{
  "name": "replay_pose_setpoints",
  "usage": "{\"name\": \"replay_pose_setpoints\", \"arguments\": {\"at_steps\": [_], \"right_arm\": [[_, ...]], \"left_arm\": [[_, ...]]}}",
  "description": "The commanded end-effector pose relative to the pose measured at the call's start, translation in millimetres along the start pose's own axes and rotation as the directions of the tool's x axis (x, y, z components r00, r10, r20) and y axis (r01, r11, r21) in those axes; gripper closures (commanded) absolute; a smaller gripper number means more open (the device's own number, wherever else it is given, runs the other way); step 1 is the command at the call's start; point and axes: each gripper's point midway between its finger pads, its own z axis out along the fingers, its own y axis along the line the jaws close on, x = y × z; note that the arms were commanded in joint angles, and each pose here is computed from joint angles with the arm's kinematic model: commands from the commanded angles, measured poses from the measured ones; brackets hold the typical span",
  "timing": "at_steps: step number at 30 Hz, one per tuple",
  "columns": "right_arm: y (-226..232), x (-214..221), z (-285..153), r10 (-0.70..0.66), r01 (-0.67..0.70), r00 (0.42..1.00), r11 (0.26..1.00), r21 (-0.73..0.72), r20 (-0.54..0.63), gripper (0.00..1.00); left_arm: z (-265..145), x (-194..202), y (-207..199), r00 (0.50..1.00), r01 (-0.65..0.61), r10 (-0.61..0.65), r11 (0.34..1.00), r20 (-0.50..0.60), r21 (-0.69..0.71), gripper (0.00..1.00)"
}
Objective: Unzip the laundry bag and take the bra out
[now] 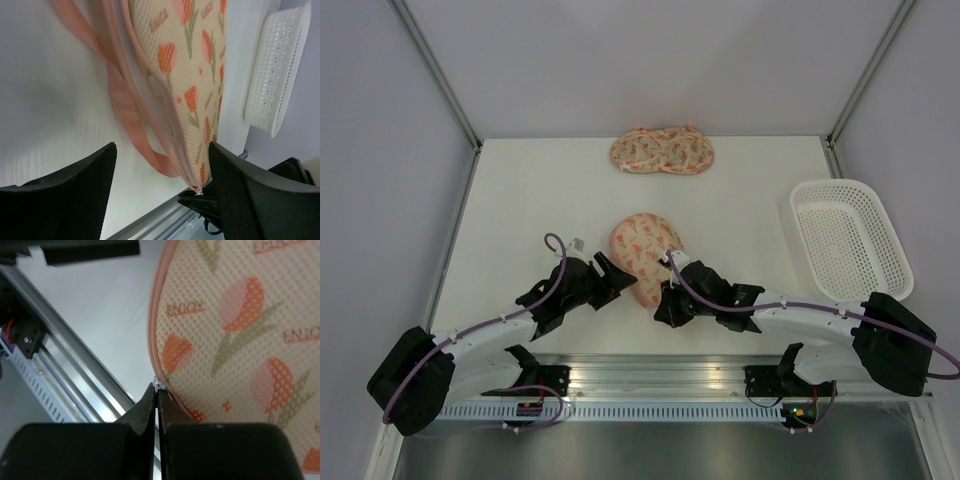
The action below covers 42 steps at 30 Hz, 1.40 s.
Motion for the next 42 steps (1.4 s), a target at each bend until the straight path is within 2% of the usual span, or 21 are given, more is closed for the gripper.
{"name": "replay_pose_setpoints", "arguments": {"at_steps": [1,11,14,15,17,18,20,23,24,26,27,31,36,40,42], "right_arm": [[50.1,-26.2,4.4,-0.06,0.069,0.997,0.972,-0.226,0.044,1.0],[56.2,-15.1,22.6,-0.049,0.046,0.999,0.961,-0.272,-0.006,1.0],[55.6,-14.7,21.0,-0.048,0.046,0.999,0.963,-0.267,-0.001,1.0],[53.5,-11.8,20.9,-0.048,0.045,0.999,0.965,-0.26,-0.006,1.0],[51.2,-10.0,18.7,-0.048,0.044,0.999,0.966,-0.254,-0.007,1.0],[46.8,-7.4,19.2,-0.047,0.043,0.999,0.971,-0.236,-0.009,0.99],[37.9,-0.6,17.5,-0.049,0.042,0.998,0.98,-0.196,-0.031,1.0],[12.5,13.6,14.1,-0.053,0.048,0.996,0.996,-0.073,-0.074,0.99],[-0.5,28.4,10.0,-0.049,0.048,0.99,0.999,-0.016,-0.128,1.0],[-23.7,31.5,3.6,-0.048,0.062,0.991,0.993,0.104,-0.129,1.0],[-38.2,42.2,-3.2,-0.026,0.055,0.986,0.983,0.175,-0.164,1.0],[-87.9,34.1,-25.8,-0.012,0.056,0.995,0.894,0.445,-0.101,0.99],[-117.1,20.9,-37.0,0.033,-0.005,0.999,0.806,0.591,-0.035,0.99],[-125.6,9.3,-40.2,0.029,-0.018,1.0,0.753,0.658,-0.005,0.99],[-128.0,5.5,-43.3,0.025,-0.022,1.0,0.734,0.678,0.005,0.99]], "left_arm": [[-4.3,22.9,-8.1,0.993,0.11,-0.107,0.993,-0.048,0.049,0.21],[19.6,34.7,-29.4,0.988,0.149,-0.146,0.987,-0.051,0.062,0.25],[25.7,41.3,-30.8,0.987,0.147,-0.141,0.986,-0.076,0.073,0.41],[26.3,42.5,-29.3,0.987,0.147,-0.141,0.987,-0.08,0.072,0.55],[27.2,42.0,-27.7,0.987,0.15,-0.145,0.986,-0.073,0.075,0.74],[27.1,40.8,-24.4,0.987,0.152,-0.148,0.986,-0.064,0.07,0.88],[25.1,38.3,-22.4,0.988,0.149,-0.146,0.987,-0.048,0.067,0.97],[22.3,27.7,-16.7,0.992,0.123,-0.123,0.991,-0.004,0.053,0.98],[19.5,19.0,-14.0,0.992,0.122,-0.123,0.991,0.022,0.045,0.98],[16.2,10.5,-12.3,0.995,0.092,-0.094,0.995,0.043,0.045,0.98],[12.8,4.2,-12.9,0.995,0.084,-0.087,0.995,0.053,0.051,0.98],[8.9,-2.7,-8.0,0.998,-0.043,0.042,0.999,0.04,0.023,0.98],[12.2,-0.1,-16.2,0.981,-0.175,0.18,0.981,-0.067,0.082,0.98],[30.7,-5.4,-14.2,0.92,-0.363,0.374,0.926,-0.12,0.103,0.98],[40.5,-13.1,-31.0,0.892,-0.414,0.437,0.894,-0.12,0.173,0.98]]}}
